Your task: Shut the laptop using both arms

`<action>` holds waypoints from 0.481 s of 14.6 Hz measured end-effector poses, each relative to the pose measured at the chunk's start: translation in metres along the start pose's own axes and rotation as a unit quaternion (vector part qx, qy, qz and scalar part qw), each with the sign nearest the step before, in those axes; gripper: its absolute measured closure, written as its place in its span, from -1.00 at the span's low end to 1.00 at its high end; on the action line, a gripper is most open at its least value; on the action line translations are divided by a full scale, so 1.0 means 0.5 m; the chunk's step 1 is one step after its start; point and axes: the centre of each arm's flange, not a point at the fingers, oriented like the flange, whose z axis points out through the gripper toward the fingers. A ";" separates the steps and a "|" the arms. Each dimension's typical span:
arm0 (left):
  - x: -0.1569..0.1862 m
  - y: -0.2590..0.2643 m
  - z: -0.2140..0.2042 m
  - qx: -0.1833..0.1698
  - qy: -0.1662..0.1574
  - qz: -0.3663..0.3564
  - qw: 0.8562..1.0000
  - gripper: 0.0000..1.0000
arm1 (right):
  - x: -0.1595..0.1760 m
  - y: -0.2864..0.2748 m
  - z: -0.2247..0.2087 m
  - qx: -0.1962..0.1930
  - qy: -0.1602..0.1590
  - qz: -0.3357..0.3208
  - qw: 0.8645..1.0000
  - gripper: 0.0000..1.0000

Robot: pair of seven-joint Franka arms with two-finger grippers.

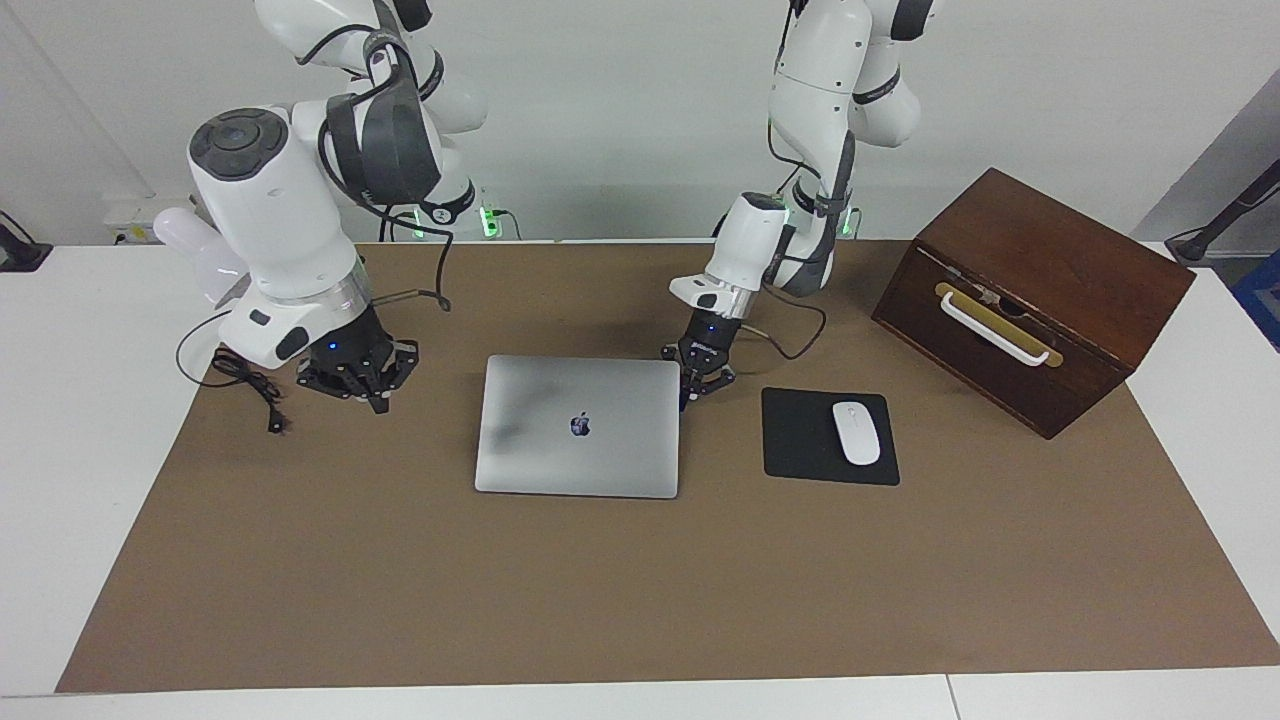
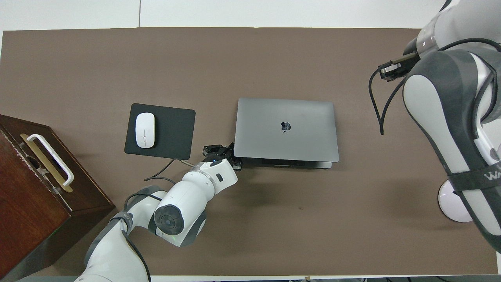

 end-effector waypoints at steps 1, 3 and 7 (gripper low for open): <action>0.001 -0.001 -0.006 0.001 -0.011 -0.003 1.000 0.98 | 0.000 0.000 0.001 0.000 0.000 0.000 1.000 0.98; 0.009 -0.002 -0.024 0.002 -0.024 -0.009 1.000 0.98 | 0.000 0.000 0.001 0.000 0.000 0.000 1.000 0.98; 0.039 0.002 -0.075 0.002 -0.045 -0.022 0.999 0.98 | -0.004 0.008 -0.010 -0.001 0.003 0.003 1.000 0.98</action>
